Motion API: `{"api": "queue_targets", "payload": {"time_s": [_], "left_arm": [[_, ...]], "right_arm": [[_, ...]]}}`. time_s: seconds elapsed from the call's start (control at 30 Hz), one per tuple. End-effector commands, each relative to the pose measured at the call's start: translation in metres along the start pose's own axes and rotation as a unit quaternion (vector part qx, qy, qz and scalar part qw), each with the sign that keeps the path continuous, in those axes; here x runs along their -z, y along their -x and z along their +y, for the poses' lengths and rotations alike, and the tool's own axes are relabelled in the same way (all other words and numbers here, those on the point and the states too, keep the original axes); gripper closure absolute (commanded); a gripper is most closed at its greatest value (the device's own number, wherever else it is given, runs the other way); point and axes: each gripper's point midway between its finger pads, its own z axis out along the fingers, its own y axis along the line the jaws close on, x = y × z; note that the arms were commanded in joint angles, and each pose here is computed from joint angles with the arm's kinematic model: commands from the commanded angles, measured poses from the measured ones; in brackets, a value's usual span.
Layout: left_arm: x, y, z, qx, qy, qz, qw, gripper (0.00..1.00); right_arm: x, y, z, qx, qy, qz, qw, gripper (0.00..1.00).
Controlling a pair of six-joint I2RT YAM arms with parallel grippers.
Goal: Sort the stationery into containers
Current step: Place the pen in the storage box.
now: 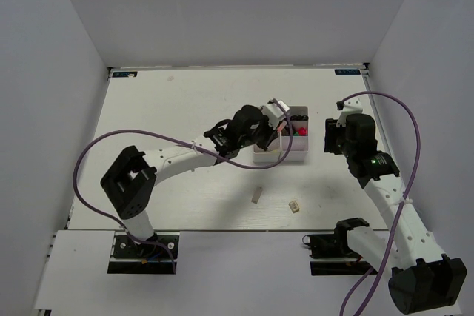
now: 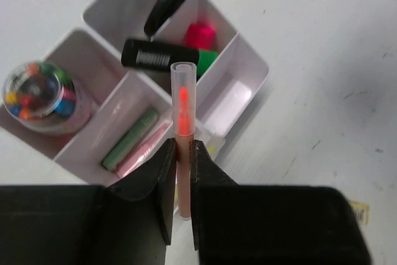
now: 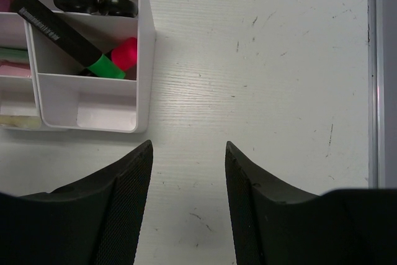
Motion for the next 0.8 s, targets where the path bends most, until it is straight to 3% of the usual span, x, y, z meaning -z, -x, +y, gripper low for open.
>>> {"api": "queue_targets", "payload": {"time_s": [0.0,0.77], "left_arm": [[0.014,0.008,0.001,-0.007,-0.029,-0.022,0.999,1.0],[-0.006,-0.019,0.018,0.016,-0.067,-0.022,0.997,0.99]], "right_arm": [[-0.002,0.011,0.001,0.001,0.004,-0.021,1.0,0.47],[-0.005,0.007,0.0,0.005,0.001,-0.017,1.0,0.47]]}}
